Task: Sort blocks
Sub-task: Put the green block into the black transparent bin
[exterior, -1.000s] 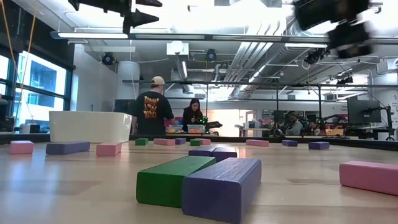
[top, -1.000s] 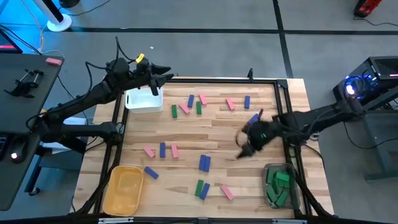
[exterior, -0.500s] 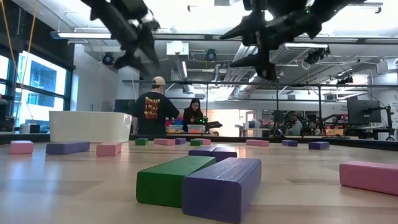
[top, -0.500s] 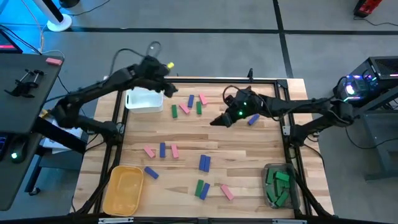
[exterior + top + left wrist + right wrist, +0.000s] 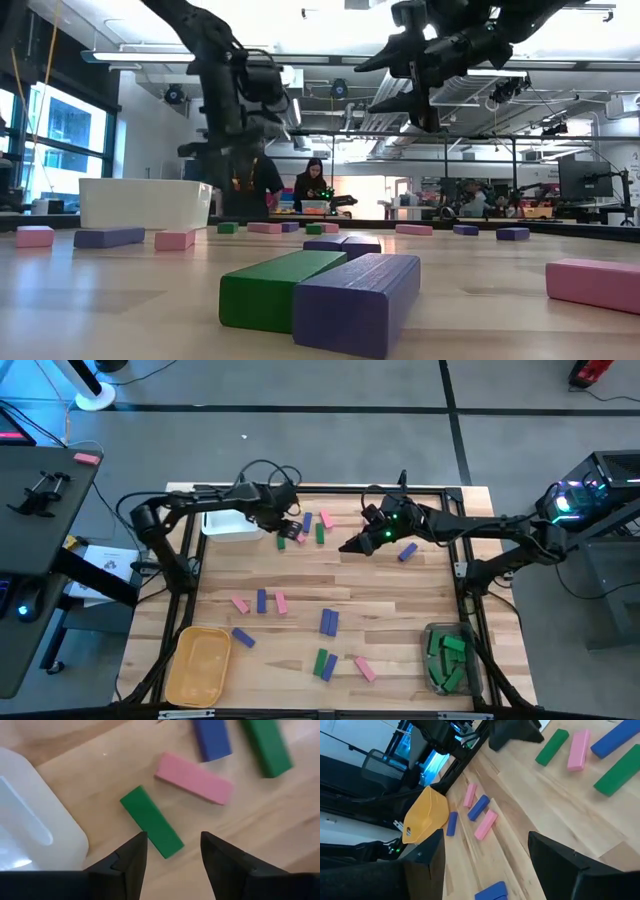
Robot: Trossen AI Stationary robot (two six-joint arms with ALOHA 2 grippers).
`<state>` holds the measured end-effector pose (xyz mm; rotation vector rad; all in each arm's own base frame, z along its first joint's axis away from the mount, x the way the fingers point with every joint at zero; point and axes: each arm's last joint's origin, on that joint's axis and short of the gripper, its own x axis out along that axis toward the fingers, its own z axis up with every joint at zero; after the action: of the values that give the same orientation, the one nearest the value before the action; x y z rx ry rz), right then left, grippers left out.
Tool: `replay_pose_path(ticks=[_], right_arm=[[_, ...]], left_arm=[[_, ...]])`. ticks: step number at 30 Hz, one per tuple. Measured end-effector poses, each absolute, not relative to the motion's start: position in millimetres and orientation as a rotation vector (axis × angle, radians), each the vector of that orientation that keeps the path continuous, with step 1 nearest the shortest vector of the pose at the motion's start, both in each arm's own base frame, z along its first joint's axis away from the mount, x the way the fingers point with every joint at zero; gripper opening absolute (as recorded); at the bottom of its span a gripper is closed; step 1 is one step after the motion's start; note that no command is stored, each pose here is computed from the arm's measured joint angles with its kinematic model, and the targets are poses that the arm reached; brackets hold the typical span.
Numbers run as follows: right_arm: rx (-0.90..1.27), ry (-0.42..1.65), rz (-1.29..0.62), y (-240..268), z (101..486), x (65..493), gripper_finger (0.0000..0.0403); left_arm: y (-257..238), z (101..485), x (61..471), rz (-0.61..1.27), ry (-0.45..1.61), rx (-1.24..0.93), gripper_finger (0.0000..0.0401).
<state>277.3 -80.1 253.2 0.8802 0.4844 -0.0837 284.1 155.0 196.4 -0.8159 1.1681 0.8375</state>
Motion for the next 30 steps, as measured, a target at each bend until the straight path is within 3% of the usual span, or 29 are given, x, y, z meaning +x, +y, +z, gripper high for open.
replay_pose_path(ticks=[14,22,26,30], right_arm=[[0.813,0.486,-0.076,-80.7,252.9,277.1,0.0216],[0.803,0.489,-0.074,-80.7,252.6,276.9,0.0216],[0.796,0.489,-0.072,-80.7,252.6,276.9,0.0216],[0.796,0.489,-0.072,-80.7,252.5,276.9,0.0216]], left_arm=[[151.3,162.6,298.1,0.926,1.242,-0.777,0.0144],[152.8,162.4,301.3,0.837,1.252,-0.678,0.0137],[154.7,162.0,297.2,0.841,1.284,-0.677,0.0101],[157.8,161.9,294.5,0.866,1.284,-0.7,0.0027]])
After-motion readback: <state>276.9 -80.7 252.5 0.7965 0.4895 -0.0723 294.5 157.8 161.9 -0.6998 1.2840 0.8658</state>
